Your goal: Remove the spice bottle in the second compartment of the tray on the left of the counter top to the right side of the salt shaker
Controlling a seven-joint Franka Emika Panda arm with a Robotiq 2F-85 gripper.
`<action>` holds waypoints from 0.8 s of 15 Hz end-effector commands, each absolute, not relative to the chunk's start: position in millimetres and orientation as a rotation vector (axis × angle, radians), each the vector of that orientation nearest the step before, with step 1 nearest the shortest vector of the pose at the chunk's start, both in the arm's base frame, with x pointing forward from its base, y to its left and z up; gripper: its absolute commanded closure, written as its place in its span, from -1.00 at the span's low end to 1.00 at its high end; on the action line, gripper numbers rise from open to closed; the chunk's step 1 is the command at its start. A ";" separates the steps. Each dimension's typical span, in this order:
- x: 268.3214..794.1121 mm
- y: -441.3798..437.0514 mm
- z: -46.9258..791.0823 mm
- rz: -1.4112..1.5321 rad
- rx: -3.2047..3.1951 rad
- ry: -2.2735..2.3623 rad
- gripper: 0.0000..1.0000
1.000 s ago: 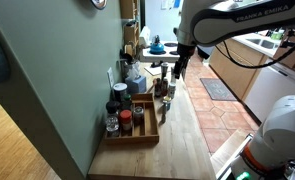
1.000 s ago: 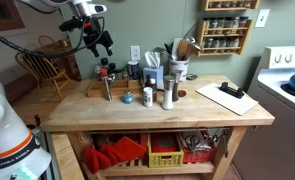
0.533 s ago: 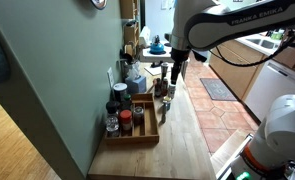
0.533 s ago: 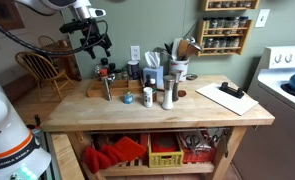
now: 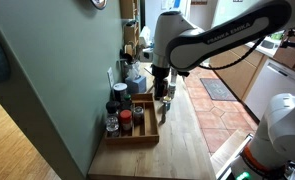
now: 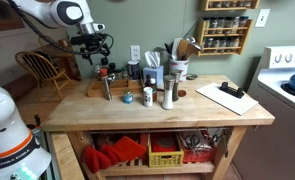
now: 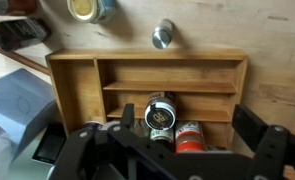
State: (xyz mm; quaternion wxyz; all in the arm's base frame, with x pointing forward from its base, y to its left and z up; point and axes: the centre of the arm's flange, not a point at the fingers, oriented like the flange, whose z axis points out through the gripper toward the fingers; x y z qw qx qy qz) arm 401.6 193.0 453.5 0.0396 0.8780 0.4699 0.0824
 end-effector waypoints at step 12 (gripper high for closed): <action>480.9 224.2 364.8 0.295 2.708 1.630 -1.00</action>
